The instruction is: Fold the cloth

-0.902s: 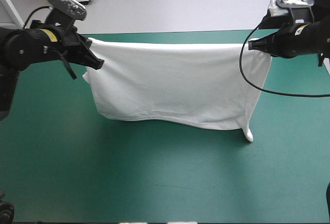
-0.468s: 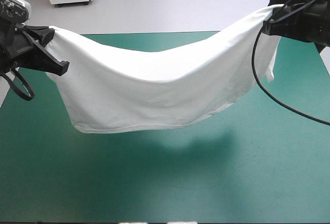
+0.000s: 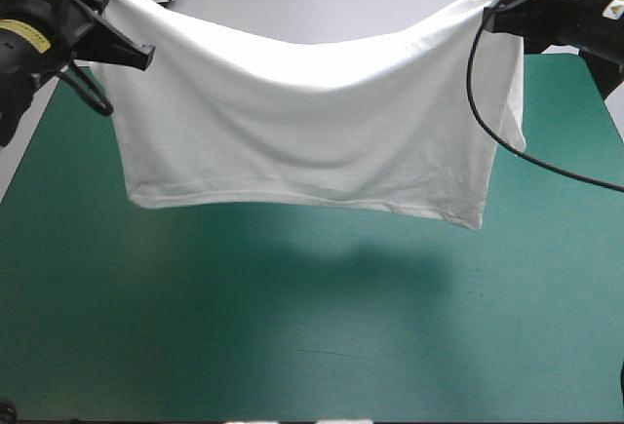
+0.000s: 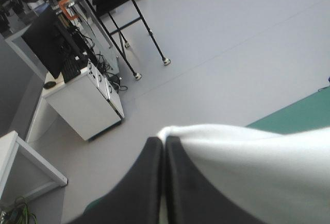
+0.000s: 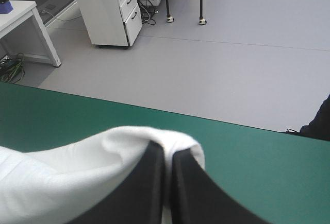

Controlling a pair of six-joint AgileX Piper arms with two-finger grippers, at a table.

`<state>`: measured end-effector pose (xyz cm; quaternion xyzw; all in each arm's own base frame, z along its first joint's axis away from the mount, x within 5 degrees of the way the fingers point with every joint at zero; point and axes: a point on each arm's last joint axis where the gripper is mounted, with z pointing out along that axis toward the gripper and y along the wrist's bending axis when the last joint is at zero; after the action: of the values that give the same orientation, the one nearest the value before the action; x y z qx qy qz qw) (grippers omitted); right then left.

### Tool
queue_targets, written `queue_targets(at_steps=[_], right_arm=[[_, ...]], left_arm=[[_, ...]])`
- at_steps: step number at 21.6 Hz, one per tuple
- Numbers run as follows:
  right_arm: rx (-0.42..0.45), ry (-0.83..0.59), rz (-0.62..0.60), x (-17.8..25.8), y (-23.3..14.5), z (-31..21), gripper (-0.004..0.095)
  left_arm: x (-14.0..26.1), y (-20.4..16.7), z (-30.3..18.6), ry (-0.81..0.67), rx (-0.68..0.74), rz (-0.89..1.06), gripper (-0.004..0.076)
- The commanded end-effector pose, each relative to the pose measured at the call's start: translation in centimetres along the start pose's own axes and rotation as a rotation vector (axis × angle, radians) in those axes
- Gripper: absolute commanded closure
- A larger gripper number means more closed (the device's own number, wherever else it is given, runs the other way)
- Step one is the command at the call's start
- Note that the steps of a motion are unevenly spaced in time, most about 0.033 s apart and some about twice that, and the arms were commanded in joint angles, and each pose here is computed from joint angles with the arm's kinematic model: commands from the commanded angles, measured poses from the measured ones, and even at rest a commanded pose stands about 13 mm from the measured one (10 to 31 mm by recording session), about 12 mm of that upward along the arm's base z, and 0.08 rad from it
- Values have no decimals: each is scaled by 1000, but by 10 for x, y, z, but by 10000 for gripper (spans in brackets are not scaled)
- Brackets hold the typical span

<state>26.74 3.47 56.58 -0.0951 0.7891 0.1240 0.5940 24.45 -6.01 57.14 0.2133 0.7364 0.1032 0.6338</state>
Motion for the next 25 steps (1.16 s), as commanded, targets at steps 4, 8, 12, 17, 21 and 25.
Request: queue_targets(at_steps=[4, 8, 12, 17, 21, 25], right_arm=[[7, -197, -32, -27, -12, 32, 921], [13, -253, -43, -37, -20, 55, 921], [-30, -271, 9, -32, -51, 89, 921], [0, -119, 48, 3, -91, 136, 921], [-47, 124, 80, 44, -101, 170, 921], [-80, 314, 137, 80, -102, 181, 921]], left_arm=[[-21, 3, 39, -263, -126, 57, 745], [-22, 12, 68, -332, -168, 0, 745], [-8, 28, 107, -311, -146, -155, 745], [40, 7, 170, -62, 2, -277, 745], [75, -16, 195, 196, 138, -334, 745], [91, -27, 191, 380, 229, -341, 746]])
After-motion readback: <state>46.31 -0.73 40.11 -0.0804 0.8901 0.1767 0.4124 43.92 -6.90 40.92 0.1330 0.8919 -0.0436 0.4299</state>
